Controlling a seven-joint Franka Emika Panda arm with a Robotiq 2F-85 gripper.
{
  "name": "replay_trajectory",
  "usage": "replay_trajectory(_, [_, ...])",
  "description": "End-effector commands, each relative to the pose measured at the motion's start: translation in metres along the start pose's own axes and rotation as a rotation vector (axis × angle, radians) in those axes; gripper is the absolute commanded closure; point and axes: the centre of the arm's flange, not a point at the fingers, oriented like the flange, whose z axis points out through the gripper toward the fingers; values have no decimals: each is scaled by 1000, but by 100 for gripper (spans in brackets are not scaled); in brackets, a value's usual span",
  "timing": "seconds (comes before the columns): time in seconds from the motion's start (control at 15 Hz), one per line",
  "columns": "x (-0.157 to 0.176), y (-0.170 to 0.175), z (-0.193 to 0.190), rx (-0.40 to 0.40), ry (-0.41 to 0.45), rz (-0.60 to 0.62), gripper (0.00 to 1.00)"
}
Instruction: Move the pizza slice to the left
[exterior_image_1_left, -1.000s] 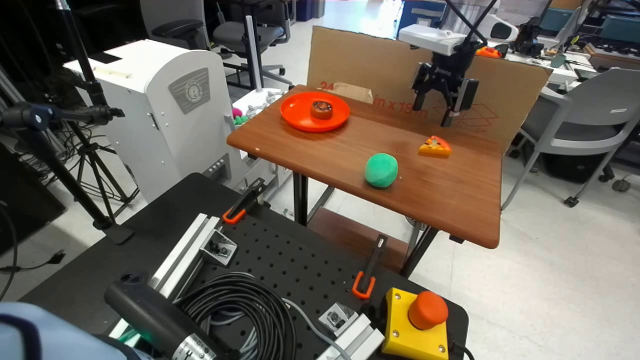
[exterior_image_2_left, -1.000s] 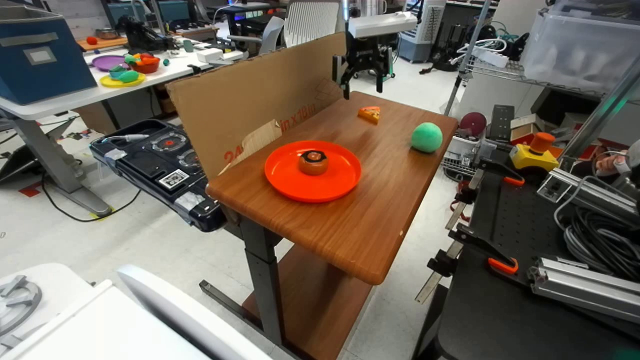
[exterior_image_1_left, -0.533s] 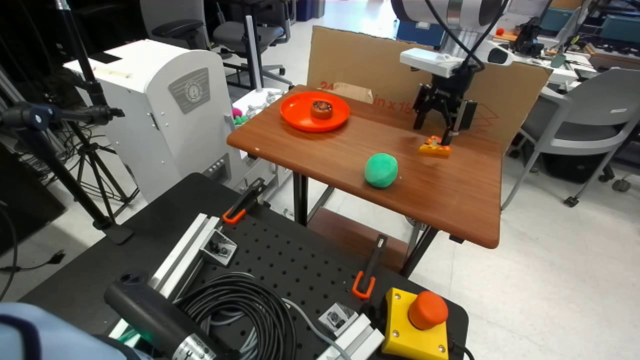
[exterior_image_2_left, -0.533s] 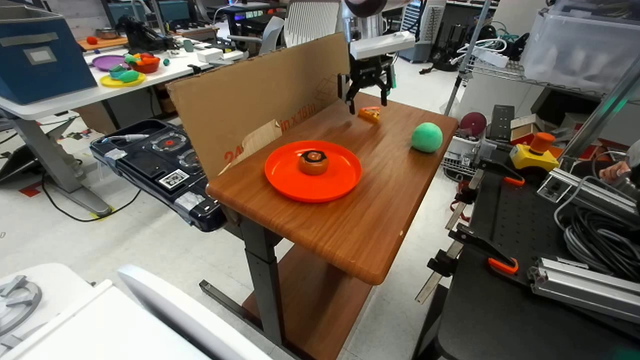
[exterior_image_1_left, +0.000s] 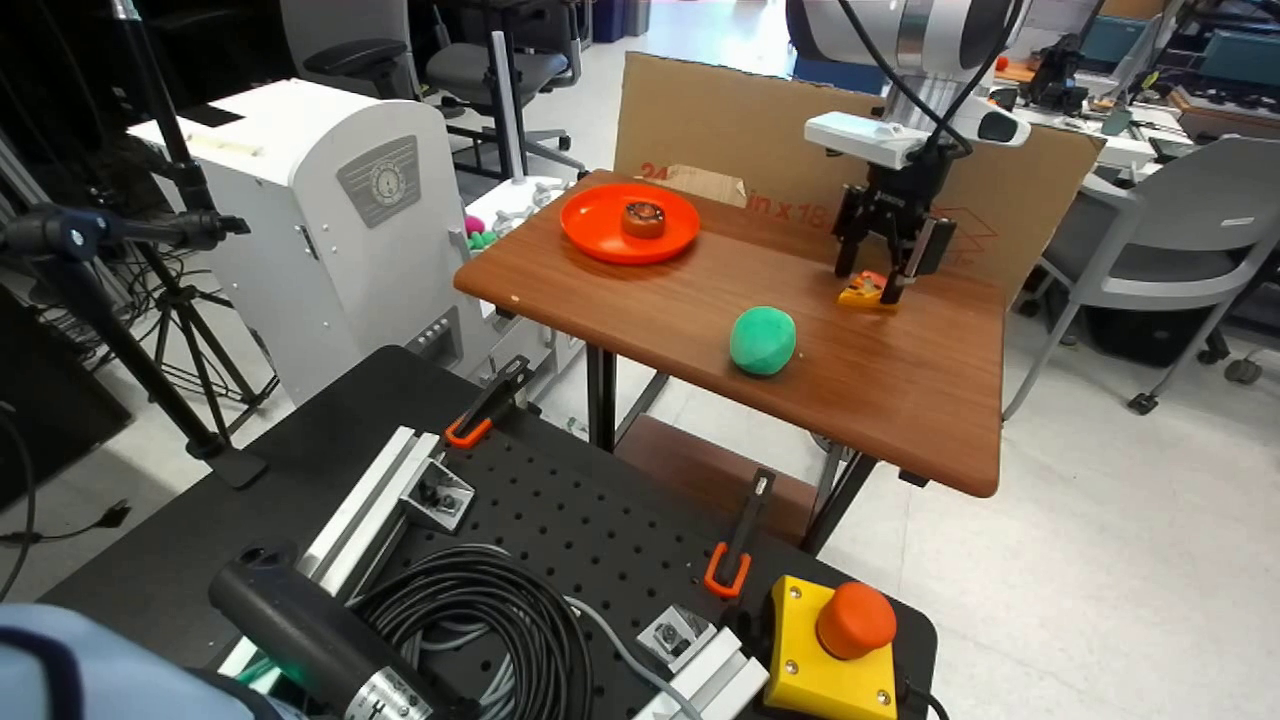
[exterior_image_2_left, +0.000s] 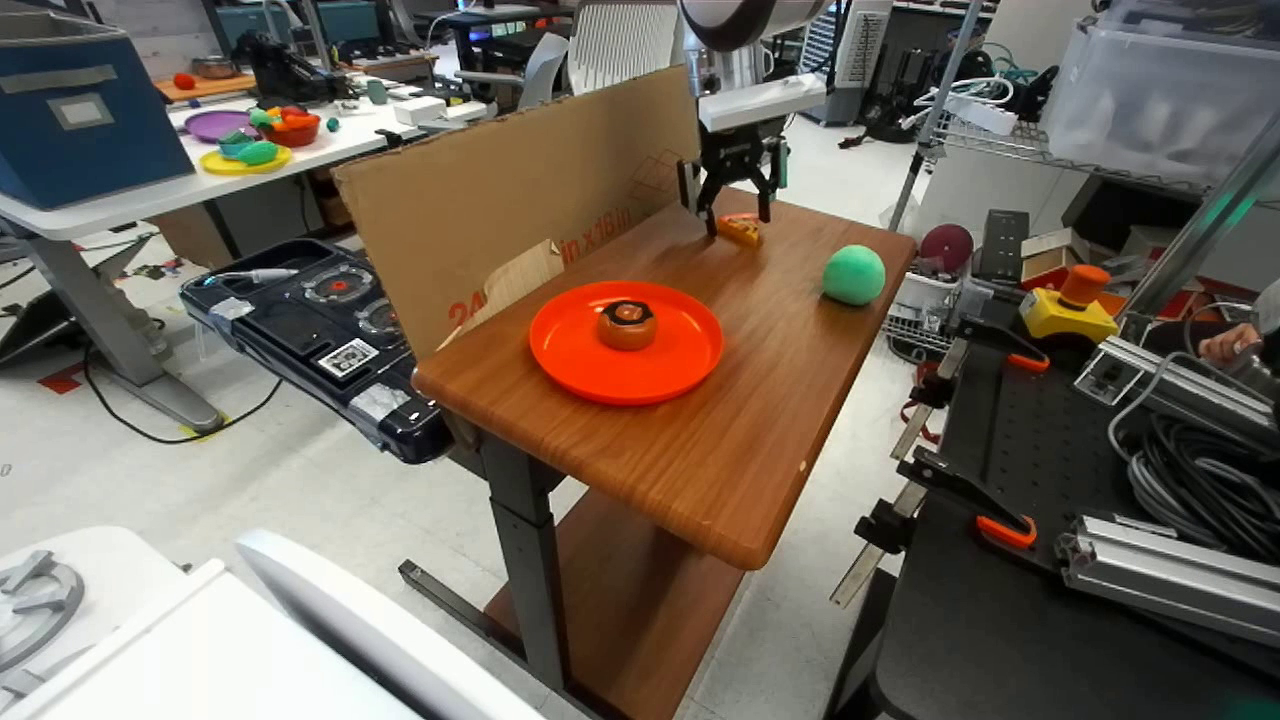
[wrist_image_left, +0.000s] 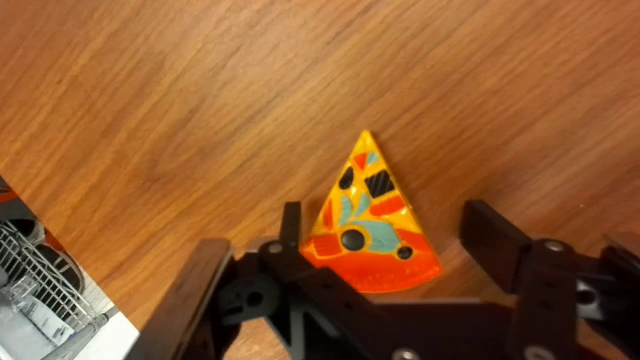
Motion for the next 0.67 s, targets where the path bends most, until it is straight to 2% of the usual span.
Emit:
replay_trajectory(0.0, [10, -4, -1, -27, 12, 19, 49])
replay_trajectory(0.13, [10, -3, -2, -30, 19, 24, 64])
replay_trajectory(0.4, [4, -1, -10, -16, 2, 21, 67])
replay_trajectory(0.6, [-34, -9, -37, 22, 30, -68, 67])
